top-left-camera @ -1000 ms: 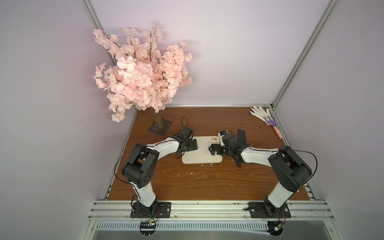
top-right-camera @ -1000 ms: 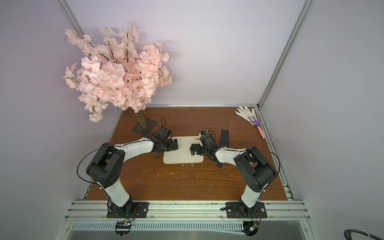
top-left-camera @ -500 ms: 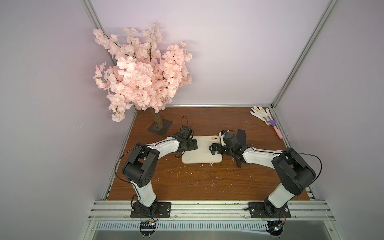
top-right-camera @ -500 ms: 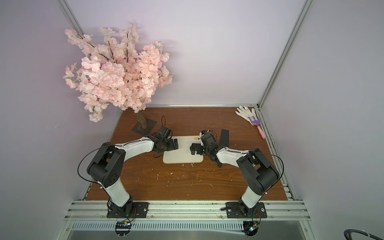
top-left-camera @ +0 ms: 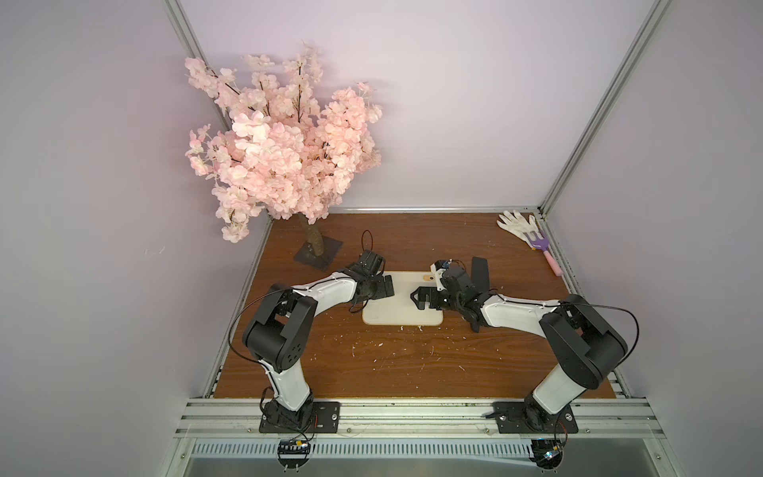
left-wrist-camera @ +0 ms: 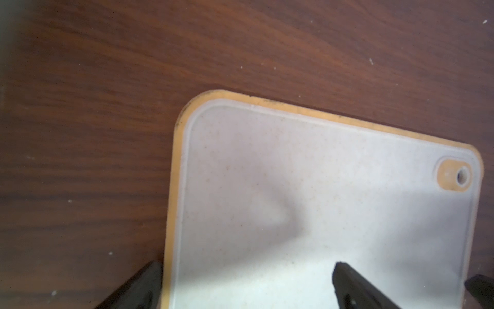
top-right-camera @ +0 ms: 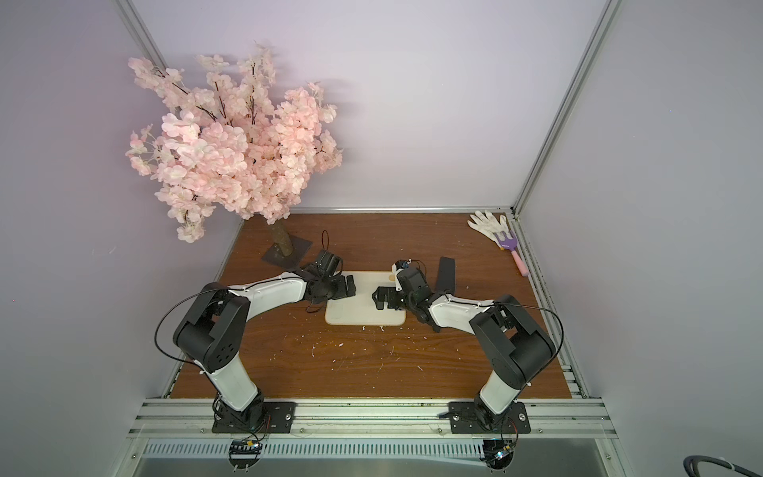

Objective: Align the knife with the edge of the cutting board
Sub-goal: Move the work surface to the center of the board.

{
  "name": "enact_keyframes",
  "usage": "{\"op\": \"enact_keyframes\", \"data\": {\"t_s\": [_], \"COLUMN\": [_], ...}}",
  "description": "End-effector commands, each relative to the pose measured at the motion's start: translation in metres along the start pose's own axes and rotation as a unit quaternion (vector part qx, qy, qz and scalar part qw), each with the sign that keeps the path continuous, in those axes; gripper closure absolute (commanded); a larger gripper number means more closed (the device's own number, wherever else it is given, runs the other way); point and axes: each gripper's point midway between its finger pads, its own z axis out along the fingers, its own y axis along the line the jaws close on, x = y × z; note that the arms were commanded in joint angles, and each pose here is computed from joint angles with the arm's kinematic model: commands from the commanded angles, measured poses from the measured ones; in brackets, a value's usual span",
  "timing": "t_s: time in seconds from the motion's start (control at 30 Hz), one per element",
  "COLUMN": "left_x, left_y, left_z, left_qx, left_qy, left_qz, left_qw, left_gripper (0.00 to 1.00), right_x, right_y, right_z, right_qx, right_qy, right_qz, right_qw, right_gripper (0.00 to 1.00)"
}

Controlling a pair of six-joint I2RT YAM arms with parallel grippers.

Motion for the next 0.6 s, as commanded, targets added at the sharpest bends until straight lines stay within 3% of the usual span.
{"op": "enact_keyframes", "data": {"t_s": [0.0, 0.33, 0.57], "left_x": [0.018, 0.011, -0.009], "left_y": [-0.001, 0.005, 0.015], "left_z": [0.01, 0.003, -0.017], "left_qx": [0.006, -0.007, -0.022], "left_qy": [0.039, 0.025, -0.015], "left_qz": [0.003, -0.004, -0.019], "left_qw": [0.999, 1.0, 0.999], "left_gripper": [0.0, 0.0, 0.0], "right_x": [-0.011, -0.018, -0.029], "right_y": [0.011, 0.01, 0.003], "right_z": [-0.004, -0.01, -0.032], "right_qx": [-0.018, -0.004, 0.025], "right_qy": [-0.017, -0.021, -0.034], "right_qz": [-0.004, -0.015, -0.028], "right_qw": [1.0, 1.0, 0.999], "right_gripper": [0.01, 0.0, 0.0]}}
